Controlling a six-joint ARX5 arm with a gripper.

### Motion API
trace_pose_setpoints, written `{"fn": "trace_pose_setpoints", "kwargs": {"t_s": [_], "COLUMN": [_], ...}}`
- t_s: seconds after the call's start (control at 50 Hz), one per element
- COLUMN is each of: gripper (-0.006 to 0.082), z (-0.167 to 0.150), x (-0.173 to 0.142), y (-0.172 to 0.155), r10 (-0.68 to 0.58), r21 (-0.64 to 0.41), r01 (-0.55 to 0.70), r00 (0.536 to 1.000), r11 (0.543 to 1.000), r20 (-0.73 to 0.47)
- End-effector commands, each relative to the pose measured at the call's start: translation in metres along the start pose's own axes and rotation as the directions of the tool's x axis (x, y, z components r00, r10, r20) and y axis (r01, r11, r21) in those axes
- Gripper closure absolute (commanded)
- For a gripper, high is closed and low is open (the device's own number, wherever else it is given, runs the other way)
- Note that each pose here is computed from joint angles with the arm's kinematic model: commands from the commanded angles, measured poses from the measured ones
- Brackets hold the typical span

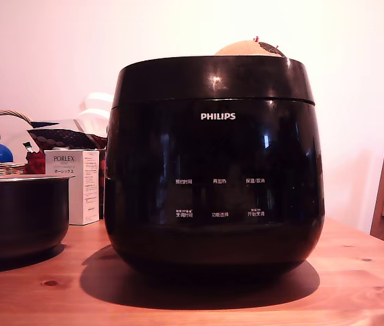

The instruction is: Open the rice cooker by pressing the large metal button on the top of its lid with medium force

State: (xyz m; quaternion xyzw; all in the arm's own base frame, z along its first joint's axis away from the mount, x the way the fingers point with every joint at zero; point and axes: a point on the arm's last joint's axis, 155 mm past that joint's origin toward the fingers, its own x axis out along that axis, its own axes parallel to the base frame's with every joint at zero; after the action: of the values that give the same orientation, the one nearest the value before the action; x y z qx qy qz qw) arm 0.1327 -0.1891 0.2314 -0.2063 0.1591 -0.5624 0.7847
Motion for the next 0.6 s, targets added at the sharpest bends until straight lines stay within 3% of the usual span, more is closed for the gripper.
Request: {"fn": "trace_pose_setpoints", "kwargs": {"t_s": [0.0,0.08,0.1,0.14,0.16,0.2,0.22,0.26,0.58], "gripper": [0.0790,0.0790,0.0790,0.0790,0.0790,0.0790,0.0790,0.0790,0.0790], "z": [0.007,0.012,0.013,0.016,0.018,0.020,0.023,0.027,0.065], "x": [0.005,0.014,0.016,0.021,0.024,0.030,0.033,0.040,0.093], "y": [-0.005,-0.006,-0.007,-0.008,-0.008,-0.009,-0.007,-0.008,0.018], "r10": [-0.024,-0.047,-0.053,-0.063,-0.068,-0.080,-0.074,-0.081,0.037], "r21": [0.034,-0.005,0.062,0.046,0.105,0.096,0.155,0.167,0.415], "r01": [0.025,0.047,0.057,0.068,0.079,0.092,0.092,0.103,-0.007], "r00": [0.999,0.997,0.996,0.994,0.993,0.989,0.990,0.988,0.997], "r11": [0.999,0.999,0.996,0.997,0.991,0.991,0.984,0.981,0.910], "r20": [-0.026,-0.067,-0.076,-0.093,-0.100,-0.121,-0.122,-0.134,-0.066]}}
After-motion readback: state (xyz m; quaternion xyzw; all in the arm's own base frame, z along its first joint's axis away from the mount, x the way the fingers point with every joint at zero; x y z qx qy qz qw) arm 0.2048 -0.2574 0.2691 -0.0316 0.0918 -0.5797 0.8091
